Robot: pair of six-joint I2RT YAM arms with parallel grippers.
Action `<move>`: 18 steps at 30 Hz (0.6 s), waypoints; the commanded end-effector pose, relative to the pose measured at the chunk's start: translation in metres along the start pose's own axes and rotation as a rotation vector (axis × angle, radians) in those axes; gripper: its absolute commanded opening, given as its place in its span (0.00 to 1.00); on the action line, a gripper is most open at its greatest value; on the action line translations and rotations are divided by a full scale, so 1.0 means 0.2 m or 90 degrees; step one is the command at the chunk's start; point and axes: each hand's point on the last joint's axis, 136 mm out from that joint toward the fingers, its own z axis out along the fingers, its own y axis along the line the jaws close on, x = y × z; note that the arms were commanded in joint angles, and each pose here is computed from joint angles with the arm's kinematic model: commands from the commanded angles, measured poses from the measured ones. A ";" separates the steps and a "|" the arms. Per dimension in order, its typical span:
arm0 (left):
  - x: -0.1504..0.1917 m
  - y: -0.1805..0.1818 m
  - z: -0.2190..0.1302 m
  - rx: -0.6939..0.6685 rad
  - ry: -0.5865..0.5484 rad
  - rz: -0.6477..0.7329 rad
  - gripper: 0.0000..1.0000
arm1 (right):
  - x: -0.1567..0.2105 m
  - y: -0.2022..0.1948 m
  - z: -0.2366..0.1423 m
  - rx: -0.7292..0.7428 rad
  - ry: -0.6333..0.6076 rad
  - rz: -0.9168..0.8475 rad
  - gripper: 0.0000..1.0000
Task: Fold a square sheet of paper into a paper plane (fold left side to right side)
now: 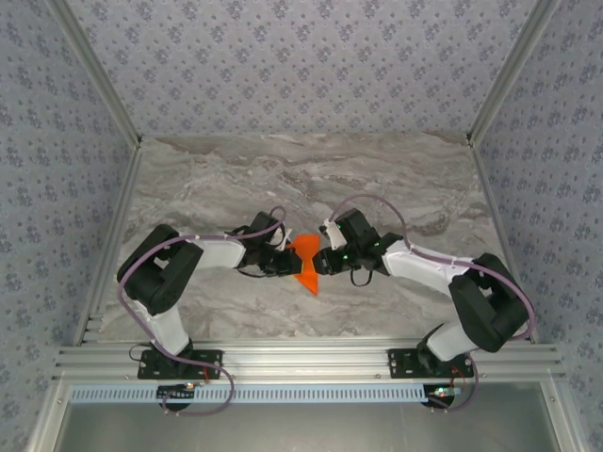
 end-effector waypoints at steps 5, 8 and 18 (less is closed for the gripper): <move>0.08 0.16 0.05 -0.071 0.020 -0.026 0.09 | 0.12 0.24 0.13 -0.148 0.075 0.050 0.23; 0.08 0.16 0.05 -0.070 0.020 -0.026 0.09 | 0.16 0.21 0.21 -0.137 0.104 0.062 0.22; 0.08 0.16 0.05 -0.072 0.019 -0.023 0.09 | 0.27 0.13 0.24 -0.096 0.138 0.075 0.21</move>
